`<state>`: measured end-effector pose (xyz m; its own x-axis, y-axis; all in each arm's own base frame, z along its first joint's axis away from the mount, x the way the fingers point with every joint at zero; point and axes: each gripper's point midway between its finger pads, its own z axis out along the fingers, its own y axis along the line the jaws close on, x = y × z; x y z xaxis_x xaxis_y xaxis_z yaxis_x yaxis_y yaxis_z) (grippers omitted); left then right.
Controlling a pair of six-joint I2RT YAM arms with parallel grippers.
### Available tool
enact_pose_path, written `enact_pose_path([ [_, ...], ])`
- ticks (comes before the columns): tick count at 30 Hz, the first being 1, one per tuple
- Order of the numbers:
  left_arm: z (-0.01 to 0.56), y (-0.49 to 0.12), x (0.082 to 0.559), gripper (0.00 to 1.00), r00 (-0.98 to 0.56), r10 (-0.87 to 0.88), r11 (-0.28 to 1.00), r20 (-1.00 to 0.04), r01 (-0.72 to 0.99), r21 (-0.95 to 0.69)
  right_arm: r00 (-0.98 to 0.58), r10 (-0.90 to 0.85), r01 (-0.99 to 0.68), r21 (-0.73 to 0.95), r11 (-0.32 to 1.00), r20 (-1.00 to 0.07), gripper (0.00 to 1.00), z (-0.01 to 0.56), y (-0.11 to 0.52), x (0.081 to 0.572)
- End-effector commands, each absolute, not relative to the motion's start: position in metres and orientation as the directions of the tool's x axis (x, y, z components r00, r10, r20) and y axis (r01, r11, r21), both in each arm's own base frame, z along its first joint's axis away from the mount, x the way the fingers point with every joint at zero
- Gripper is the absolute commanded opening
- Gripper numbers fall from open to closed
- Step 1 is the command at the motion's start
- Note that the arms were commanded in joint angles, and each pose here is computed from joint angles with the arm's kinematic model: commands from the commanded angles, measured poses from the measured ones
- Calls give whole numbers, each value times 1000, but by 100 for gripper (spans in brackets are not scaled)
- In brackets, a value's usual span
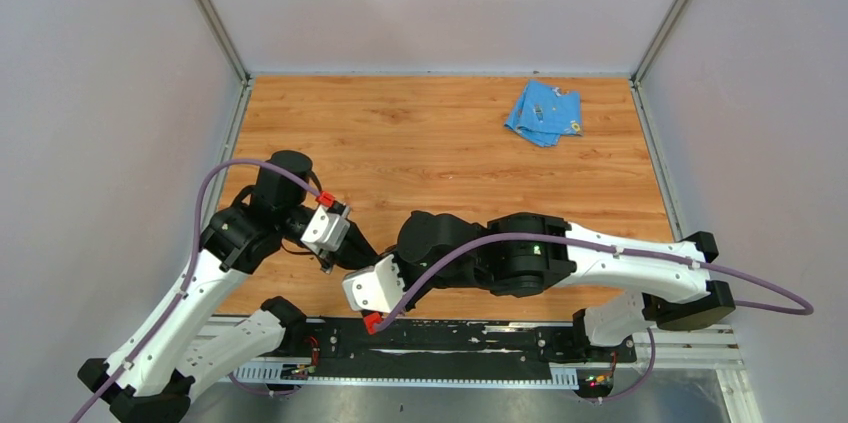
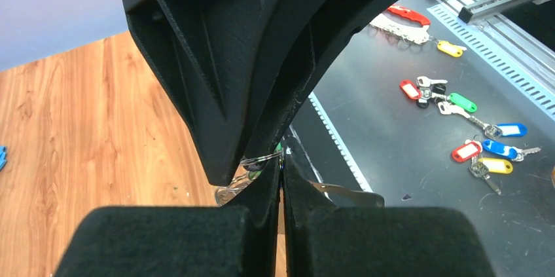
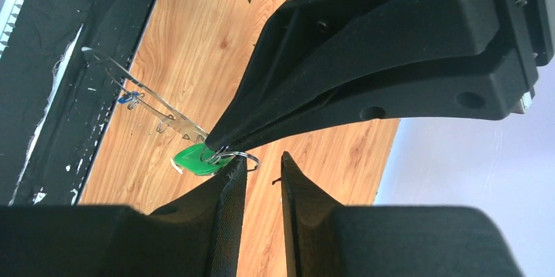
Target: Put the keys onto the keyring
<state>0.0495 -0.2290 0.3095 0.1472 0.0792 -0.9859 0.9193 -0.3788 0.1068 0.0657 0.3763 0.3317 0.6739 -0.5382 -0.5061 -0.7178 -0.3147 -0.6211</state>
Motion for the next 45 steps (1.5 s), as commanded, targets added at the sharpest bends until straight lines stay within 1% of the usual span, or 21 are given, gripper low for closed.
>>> enact_pose_path([
  [1,332,-231,44,0,208,0,-421,-978,887,188,665,-487,-727,-639,-251,-566,28,350,395,66],
  [8,356,-232,50,0,314,-39,-389,-949,870,304,666,-471,-726,-648,-231,-578,27,362,388,69],
  [14,394,-236,63,0,396,-54,-326,-917,860,391,689,-439,-695,-697,-175,-577,27,391,392,81],
  [16,413,-240,71,0,408,-60,-288,-911,867,407,705,-403,-682,-714,-158,-584,27,405,396,81],
  [17,428,-243,78,0,413,-74,-240,-908,876,419,711,-389,-676,-720,-153,-586,27,411,397,81],
  [19,470,-246,94,0,380,-183,-75,-907,914,399,720,-360,-671,-727,-145,-593,27,421,398,81],
  [20,480,-244,96,0,382,-215,-29,-899,917,397,722,-343,-672,-727,-139,-601,28,427,398,80],
  [23,493,-244,93,0,367,-230,-45,-901,921,387,715,-304,-684,-719,-121,-629,28,441,398,84],
  [25,492,-244,90,0,383,-234,-46,-894,914,403,717,-264,-689,-714,-127,-645,28,449,400,83],
  [29,500,-244,95,0,414,-252,11,-875,905,425,705,-177,-709,-688,-153,-687,28,464,401,81],
  [34,531,-238,97,0,507,-329,127,-797,860,494,679,-82,-730,-658,-188,-730,29,480,399,77],
  [41,560,-230,83,0,614,-410,202,-674,782,590,660,-2,-736,-645,-203,-752,29,500,398,70],
  [45,572,-225,73,0,644,-449,225,-620,753,619,644,43,-745,-639,-192,-764,31,514,401,69],
])
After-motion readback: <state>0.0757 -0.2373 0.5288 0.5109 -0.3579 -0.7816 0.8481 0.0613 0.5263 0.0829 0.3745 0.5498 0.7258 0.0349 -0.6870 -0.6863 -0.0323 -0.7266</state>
